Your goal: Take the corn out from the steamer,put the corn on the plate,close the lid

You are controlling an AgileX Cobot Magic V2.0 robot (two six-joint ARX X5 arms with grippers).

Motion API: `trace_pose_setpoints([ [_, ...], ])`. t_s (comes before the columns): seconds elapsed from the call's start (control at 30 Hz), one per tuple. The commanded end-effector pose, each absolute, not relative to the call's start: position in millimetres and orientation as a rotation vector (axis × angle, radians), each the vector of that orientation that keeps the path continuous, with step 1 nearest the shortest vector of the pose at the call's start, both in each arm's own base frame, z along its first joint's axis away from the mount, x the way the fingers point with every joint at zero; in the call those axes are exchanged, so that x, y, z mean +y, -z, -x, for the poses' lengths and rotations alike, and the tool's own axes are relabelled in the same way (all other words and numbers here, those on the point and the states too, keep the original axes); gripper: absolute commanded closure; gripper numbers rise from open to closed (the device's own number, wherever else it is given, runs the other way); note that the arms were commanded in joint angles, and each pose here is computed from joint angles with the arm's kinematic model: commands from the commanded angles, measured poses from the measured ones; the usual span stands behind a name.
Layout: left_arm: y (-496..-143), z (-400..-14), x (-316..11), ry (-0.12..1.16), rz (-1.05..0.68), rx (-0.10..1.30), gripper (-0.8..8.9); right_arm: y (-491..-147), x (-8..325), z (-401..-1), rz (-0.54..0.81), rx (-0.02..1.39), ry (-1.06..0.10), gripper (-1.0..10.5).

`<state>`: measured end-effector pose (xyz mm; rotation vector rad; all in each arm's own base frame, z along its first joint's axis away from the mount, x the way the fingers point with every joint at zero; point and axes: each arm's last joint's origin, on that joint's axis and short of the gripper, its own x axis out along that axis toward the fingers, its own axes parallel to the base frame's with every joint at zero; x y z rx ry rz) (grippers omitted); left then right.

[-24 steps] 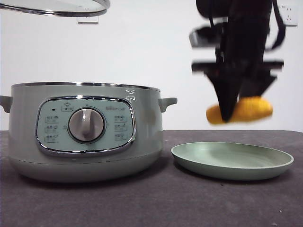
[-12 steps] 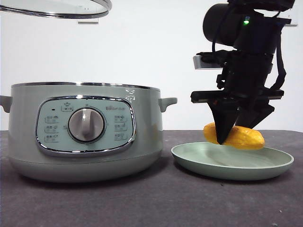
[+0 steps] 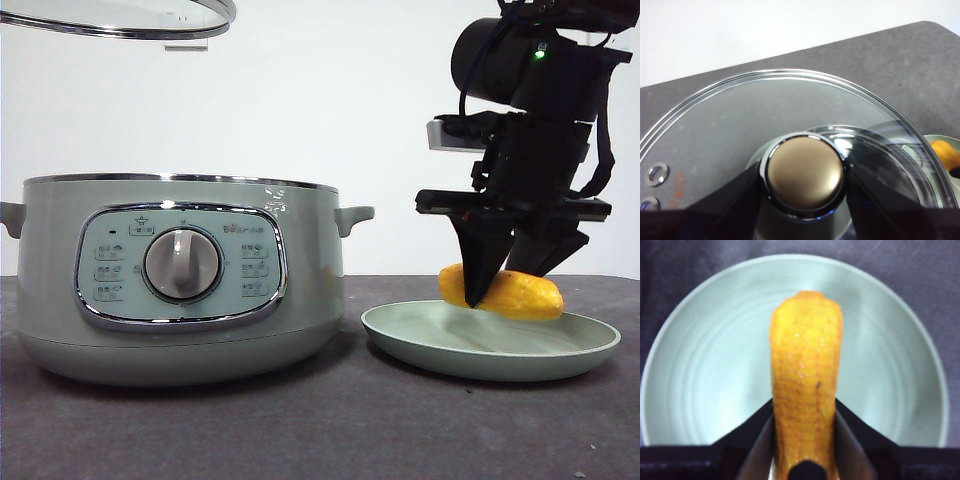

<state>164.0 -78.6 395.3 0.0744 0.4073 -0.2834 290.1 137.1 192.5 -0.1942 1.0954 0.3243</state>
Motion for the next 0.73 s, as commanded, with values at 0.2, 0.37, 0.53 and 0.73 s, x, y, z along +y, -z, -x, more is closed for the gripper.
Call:
trace_pose_setpoints([
  [0.2, -405, -161, -78, 0.303, -0.049, 0.337, 8.22, -172, 139, -291, 0.194, 1.168, -0.349, 9.6],
  [0.37, -405, -161, -79, 0.337, -0.030, 0.343, 8.22, -166, 138, -291, 0.203, 1.208, -0.342, 8.4],
  [0.53, -405, -161, -79, 0.336, -0.027, 0.344, 8.22, -166, 138, -290, 0.202, 1.211, -0.340, 6.3],
  [0.73, -404, -163, -80, 0.335, -0.028, 0.351, 8.22, -169, 138, -289, 0.201, 1.209, -0.337, 5.6],
])
